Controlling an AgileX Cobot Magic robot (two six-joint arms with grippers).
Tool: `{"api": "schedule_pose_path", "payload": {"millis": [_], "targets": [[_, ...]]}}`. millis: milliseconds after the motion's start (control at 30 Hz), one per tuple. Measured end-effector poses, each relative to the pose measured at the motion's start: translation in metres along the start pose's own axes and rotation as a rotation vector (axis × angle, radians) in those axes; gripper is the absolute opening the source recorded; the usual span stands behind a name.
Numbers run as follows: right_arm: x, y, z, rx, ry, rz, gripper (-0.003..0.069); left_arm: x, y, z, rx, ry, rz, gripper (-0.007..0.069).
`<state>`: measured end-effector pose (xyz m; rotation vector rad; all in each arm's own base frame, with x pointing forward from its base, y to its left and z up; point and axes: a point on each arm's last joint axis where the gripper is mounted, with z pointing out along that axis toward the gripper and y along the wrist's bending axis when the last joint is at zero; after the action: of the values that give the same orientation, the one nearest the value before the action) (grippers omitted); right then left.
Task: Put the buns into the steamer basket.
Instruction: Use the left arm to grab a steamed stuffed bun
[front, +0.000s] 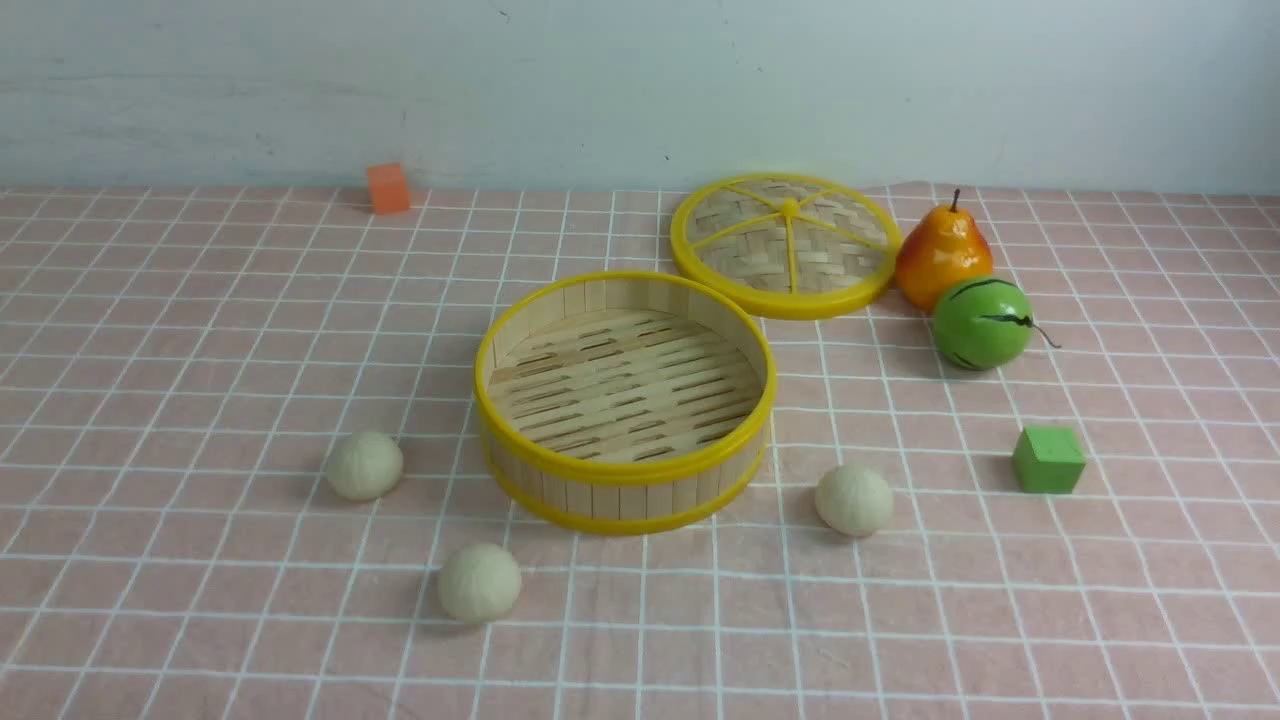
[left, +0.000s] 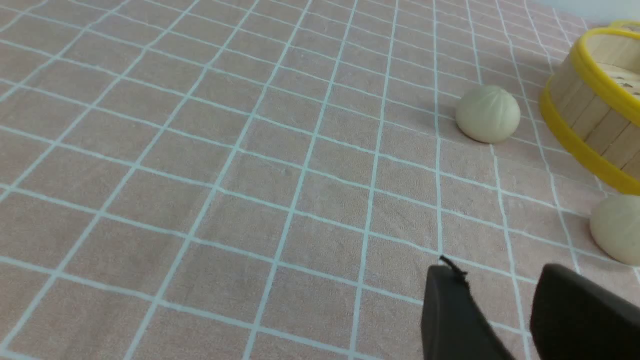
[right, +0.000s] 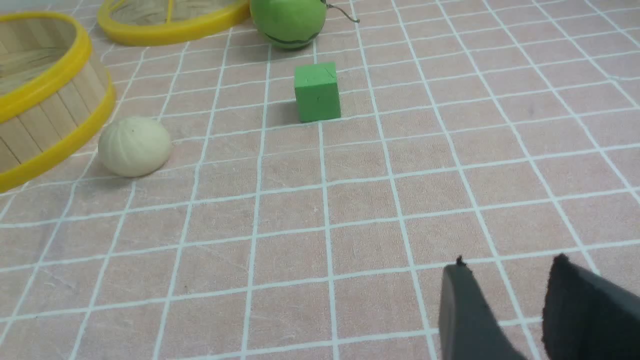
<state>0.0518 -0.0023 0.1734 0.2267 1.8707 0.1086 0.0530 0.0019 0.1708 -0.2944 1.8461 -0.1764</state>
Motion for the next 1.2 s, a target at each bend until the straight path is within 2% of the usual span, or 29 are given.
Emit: {"api": "schedule_pose_path", "payload": {"millis": [767, 1033, 1200], "targets": [[0.0, 0.0, 0.0, 0.0, 0.0, 0.0, 0.0239, 0.0, 0.0, 0.0, 0.0, 0.0, 0.0, 0.0238], [-0.0011, -0.0032, -0.0001, 0.036, -0.011, -0.09, 0.0239, 0.0, 0.0, 0.0, 0.0, 0.0, 0.0, 0.0238], [-0.0009, -0.0025, 0.0, 0.028, -0.009, -0.071, 0.0239, 0.0, 0.0, 0.0, 0.0, 0.0, 0.0, 0.0238]]}}
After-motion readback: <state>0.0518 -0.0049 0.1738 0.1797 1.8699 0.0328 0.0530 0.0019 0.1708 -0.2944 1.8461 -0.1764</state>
